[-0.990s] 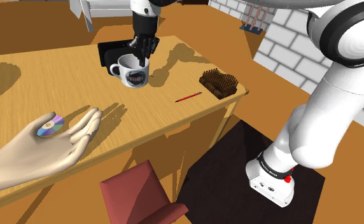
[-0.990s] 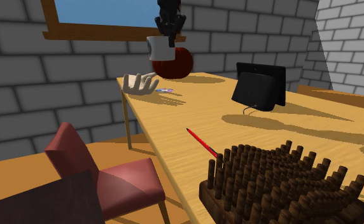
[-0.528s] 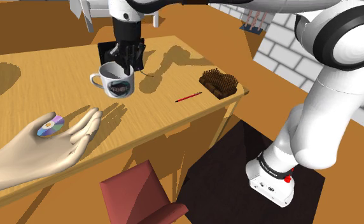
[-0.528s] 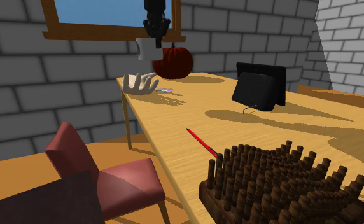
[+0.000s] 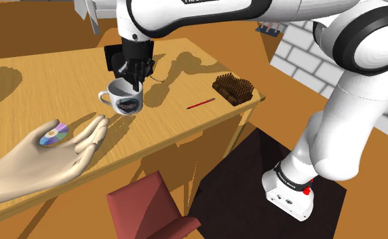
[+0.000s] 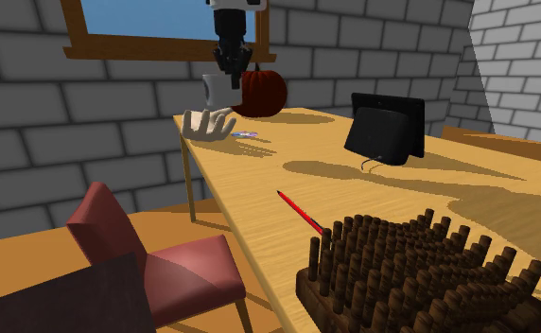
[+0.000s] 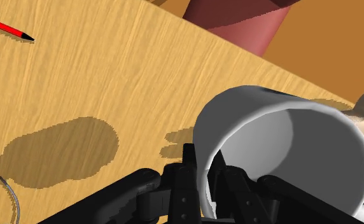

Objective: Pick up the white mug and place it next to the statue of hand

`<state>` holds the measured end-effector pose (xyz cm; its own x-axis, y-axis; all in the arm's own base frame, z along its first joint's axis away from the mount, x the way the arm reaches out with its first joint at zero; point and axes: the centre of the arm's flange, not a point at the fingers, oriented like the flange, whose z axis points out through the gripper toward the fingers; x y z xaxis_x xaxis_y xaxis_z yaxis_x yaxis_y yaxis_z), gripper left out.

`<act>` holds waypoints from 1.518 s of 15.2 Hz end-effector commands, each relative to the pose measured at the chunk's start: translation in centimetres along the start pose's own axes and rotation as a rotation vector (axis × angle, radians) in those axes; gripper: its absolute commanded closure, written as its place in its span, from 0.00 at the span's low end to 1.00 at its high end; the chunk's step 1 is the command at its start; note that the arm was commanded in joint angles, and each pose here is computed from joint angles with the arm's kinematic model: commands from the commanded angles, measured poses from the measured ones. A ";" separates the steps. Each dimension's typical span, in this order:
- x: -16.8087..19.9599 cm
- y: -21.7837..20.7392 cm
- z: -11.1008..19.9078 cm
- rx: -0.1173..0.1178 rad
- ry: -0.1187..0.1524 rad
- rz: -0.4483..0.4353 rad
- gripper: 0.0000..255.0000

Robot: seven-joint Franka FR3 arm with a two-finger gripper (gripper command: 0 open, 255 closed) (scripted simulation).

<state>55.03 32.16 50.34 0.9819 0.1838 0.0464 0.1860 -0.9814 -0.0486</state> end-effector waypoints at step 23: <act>-0.6 0.7 12.6 0.000 0.001 0.000 1.00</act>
<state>55.17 32.01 38.43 0.9822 0.1810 0.0512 0.1835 -0.9818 -0.0496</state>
